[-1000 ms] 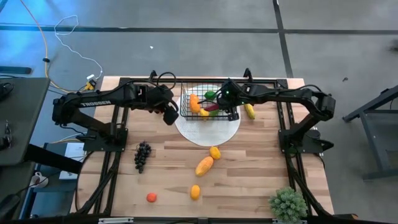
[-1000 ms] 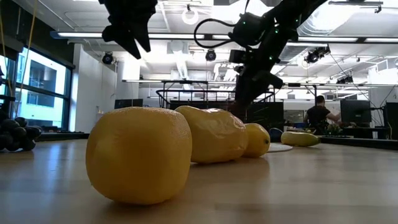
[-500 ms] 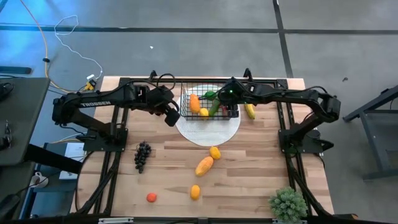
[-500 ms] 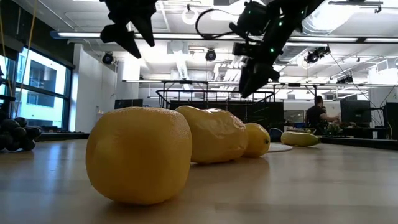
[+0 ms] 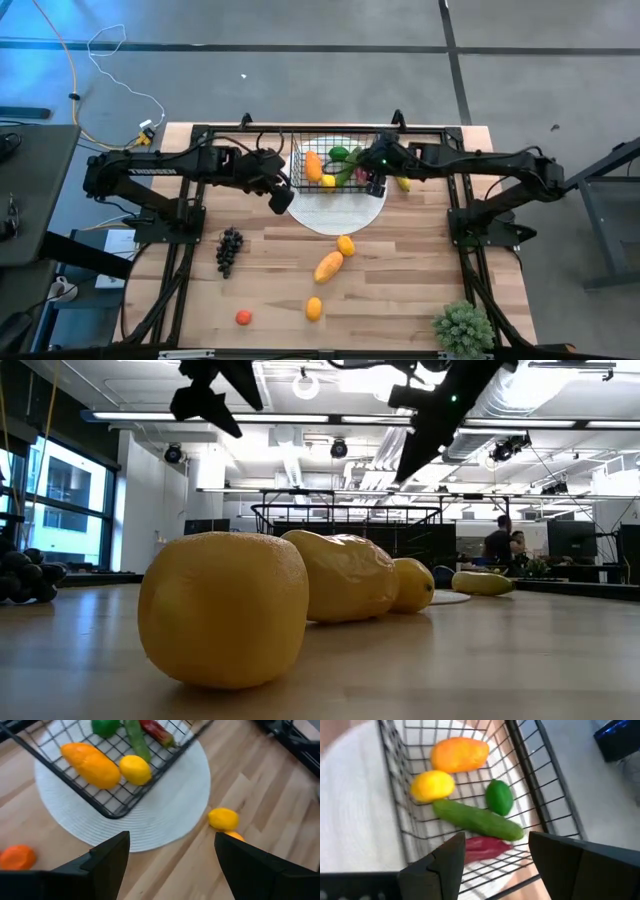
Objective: Build produce basket
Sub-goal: Put the yellow mango into the black wire basket
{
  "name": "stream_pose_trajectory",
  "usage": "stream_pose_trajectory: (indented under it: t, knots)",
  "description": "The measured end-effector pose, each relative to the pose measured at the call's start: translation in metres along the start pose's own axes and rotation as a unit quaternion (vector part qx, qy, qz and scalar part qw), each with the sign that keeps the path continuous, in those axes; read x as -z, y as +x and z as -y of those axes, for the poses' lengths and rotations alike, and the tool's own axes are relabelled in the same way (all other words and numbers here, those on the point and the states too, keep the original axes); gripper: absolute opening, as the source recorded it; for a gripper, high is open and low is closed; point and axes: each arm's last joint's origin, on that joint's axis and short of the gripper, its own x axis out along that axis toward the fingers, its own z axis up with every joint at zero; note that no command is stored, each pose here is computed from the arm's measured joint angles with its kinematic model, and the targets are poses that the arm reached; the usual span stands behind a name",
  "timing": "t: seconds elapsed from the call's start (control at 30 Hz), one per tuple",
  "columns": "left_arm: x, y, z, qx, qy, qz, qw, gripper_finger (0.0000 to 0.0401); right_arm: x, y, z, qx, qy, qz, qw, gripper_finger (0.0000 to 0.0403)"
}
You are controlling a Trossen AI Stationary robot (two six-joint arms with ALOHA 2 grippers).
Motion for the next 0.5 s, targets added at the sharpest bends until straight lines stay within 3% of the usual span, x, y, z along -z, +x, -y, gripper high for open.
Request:
stream_pose_trajectory:
  t: [0.23, 0.5]
  knots:
    - [0.010, -0.005, 0.022, 0.047, 0.045, 0.009, 0.998, 0.0281, 0.004, -0.012, -0.025, -0.033, 0.046, -0.024, 0.998, 0.0200]
    - [0.019, -0.015, 0.056, 0.139, 0.082, 0.056, 0.985, 0.0281, 0.010, -0.028, -0.057, -0.064, 0.135, -0.051, 0.988, 0.0200]
